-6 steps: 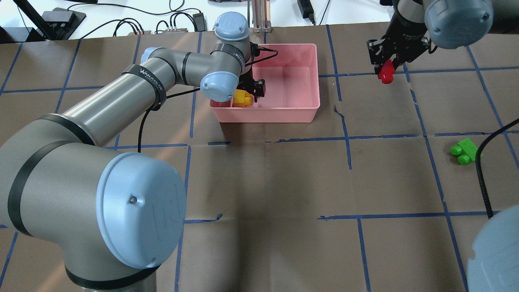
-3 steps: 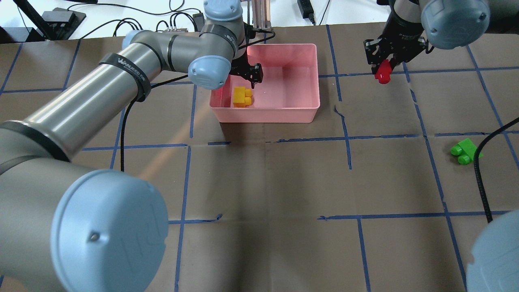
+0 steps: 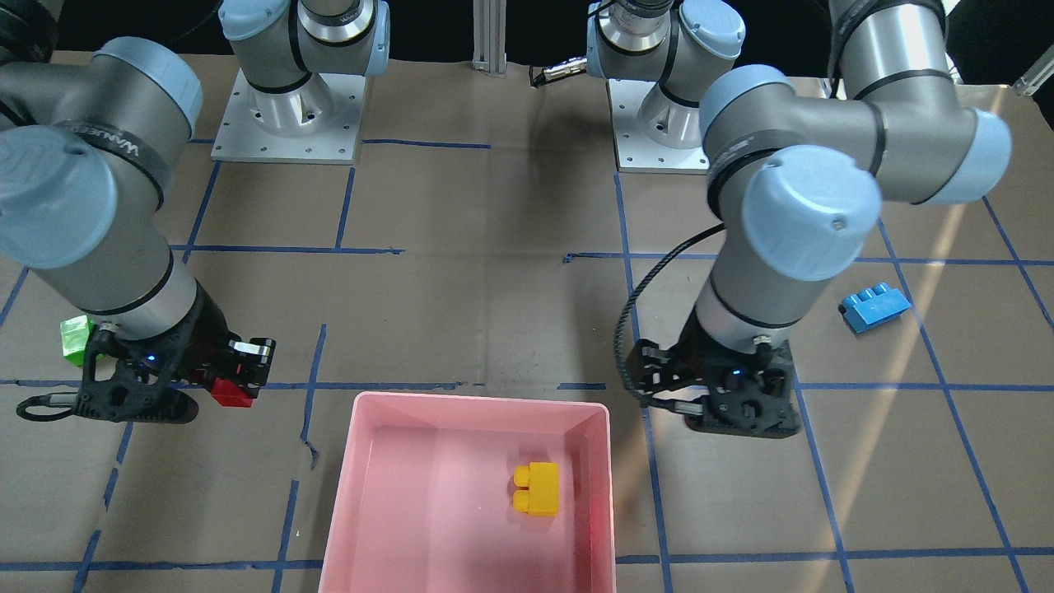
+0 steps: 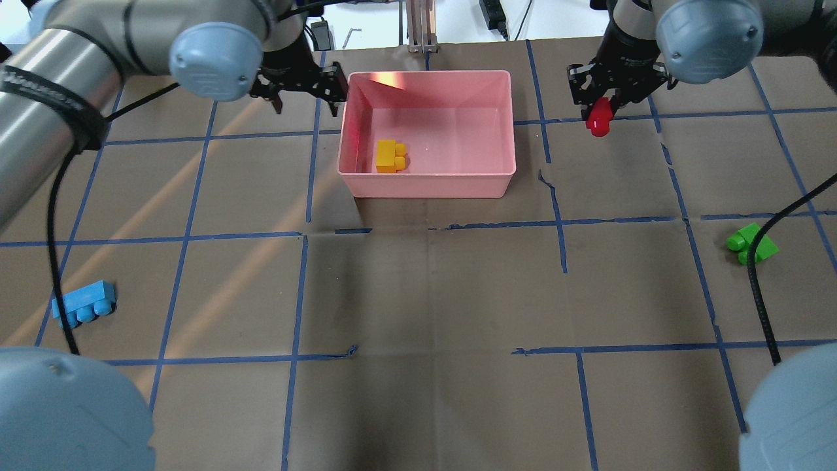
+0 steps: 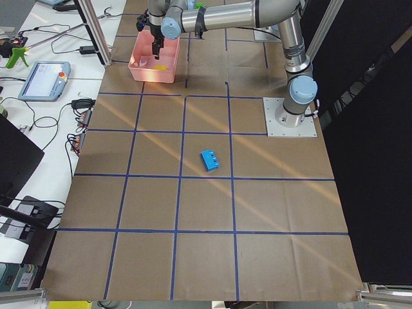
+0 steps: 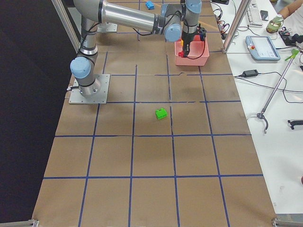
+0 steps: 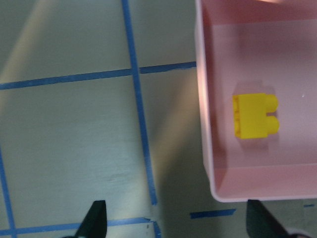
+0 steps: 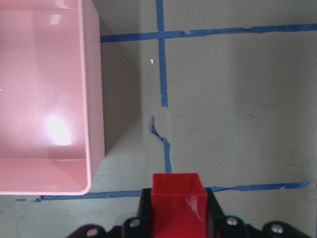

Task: Put all blocks into box

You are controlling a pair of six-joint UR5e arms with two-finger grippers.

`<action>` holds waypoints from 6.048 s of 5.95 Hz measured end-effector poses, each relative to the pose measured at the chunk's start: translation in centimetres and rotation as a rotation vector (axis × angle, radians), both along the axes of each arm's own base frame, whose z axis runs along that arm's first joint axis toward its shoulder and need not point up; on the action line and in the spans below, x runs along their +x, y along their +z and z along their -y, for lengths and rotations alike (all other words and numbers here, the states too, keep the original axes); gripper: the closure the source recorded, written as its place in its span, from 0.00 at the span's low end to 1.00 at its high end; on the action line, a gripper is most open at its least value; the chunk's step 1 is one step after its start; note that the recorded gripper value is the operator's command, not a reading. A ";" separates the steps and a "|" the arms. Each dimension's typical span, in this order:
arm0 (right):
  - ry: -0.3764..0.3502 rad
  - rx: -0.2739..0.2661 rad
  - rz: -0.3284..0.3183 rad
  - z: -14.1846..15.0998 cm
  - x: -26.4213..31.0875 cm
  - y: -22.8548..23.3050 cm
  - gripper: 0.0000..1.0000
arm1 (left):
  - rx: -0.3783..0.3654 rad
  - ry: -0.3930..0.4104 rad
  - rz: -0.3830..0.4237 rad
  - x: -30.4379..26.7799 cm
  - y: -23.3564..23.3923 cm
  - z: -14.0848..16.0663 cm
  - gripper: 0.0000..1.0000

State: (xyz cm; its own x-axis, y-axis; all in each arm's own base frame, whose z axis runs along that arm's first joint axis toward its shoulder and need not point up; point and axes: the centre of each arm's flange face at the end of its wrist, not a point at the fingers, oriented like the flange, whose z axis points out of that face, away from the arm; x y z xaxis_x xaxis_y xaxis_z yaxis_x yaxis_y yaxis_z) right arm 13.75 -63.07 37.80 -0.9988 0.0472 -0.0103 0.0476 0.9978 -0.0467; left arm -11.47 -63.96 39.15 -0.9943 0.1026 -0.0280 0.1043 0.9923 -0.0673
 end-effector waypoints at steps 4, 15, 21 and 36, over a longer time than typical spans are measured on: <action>-0.057 -0.027 0.020 0.8 14.9 -7.0 0.74 | 0.083 -0.388 0.009 23.4 -1.5 -8.2 0.03; -0.063 -0.052 0.013 4.0 15.7 -13.0 0.00 | 0.134 -0.831 0.042 37.7 -21.4 -22.2 0.22; 0.135 0.050 -0.021 3.7 -11.9 -1.0 0.00 | 0.138 -0.827 0.055 37.9 -20.8 -21.8 0.76; 0.543 0.062 0.015 -13.6 -35.0 -19.2 0.00 | 0.000 -1.042 0.037 -20.5 -14.2 8.6 0.79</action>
State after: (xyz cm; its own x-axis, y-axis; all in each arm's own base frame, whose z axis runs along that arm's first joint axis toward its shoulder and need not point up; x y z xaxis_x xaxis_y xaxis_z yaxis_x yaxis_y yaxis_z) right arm -21.24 -49.50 18.57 -0.8797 -0.4739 -0.0386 -0.4746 0.8802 0.0097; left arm -31.98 -72.61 24.91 -0.4112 0.9098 -0.0568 0.9114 0.4090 -0.0467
